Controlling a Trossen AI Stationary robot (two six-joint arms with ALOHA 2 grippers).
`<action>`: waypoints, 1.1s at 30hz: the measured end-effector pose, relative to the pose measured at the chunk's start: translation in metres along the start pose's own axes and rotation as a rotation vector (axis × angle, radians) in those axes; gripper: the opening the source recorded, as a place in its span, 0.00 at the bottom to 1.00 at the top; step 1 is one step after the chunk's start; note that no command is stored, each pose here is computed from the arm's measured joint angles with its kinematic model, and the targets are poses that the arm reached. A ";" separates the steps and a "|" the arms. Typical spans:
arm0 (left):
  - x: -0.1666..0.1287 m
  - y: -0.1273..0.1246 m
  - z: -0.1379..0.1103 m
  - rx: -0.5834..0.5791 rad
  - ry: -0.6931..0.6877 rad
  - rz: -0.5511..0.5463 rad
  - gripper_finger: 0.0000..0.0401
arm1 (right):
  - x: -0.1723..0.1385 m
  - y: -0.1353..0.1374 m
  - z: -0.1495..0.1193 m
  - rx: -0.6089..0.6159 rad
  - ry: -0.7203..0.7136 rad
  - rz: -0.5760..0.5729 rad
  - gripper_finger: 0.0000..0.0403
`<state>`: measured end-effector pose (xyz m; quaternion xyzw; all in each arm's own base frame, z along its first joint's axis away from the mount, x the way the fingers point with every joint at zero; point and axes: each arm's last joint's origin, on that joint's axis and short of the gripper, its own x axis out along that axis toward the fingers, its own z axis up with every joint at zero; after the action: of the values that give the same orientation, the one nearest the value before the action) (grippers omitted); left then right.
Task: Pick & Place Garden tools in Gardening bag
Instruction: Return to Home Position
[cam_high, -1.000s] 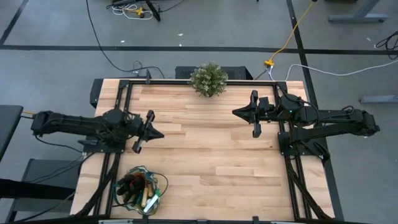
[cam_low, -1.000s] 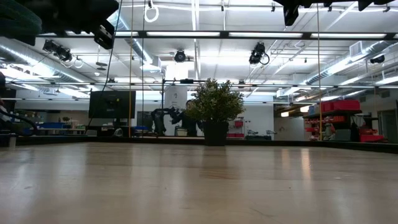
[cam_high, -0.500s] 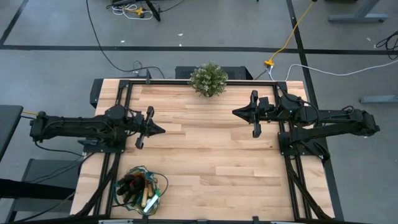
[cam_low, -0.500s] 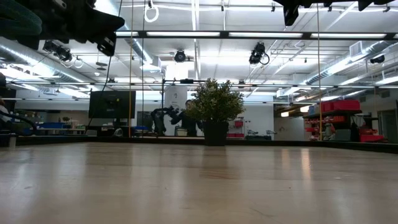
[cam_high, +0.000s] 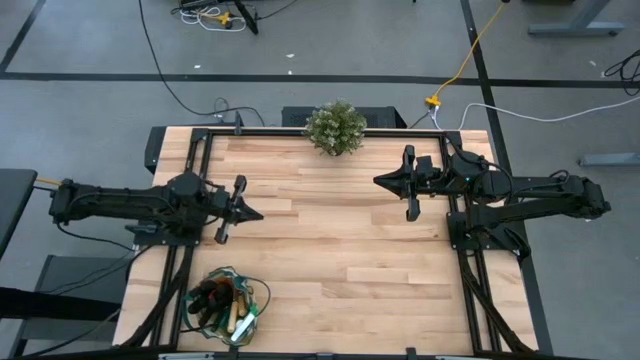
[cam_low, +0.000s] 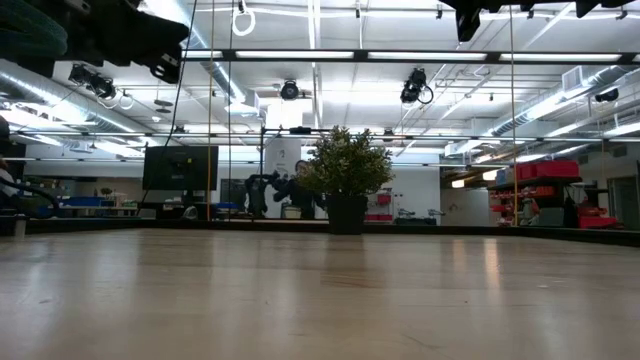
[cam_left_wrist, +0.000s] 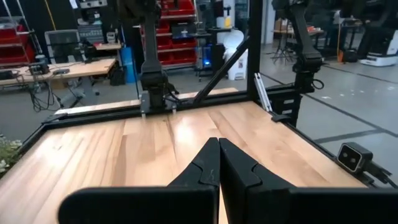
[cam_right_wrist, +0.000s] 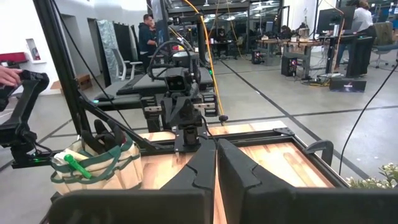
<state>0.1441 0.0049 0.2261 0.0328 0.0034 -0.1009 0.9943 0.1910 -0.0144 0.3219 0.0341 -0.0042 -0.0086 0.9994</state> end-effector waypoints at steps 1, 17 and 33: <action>-0.001 -0.001 0.000 0.003 0.003 0.000 0.01 | 0.000 0.000 0.000 0.000 0.000 0.000 0.05; -0.011 -0.020 0.003 0.006 0.001 -0.018 0.01 | 0.000 0.000 0.000 0.000 0.000 0.000 0.05; -0.019 -0.020 -0.034 -0.045 -0.078 0.074 0.01 | 0.000 0.000 0.000 0.000 0.000 0.000 0.05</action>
<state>0.1211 -0.0081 0.1906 0.0064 -0.0342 -0.0653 0.9973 0.1910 -0.0143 0.3219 0.0341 -0.0042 -0.0086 0.9994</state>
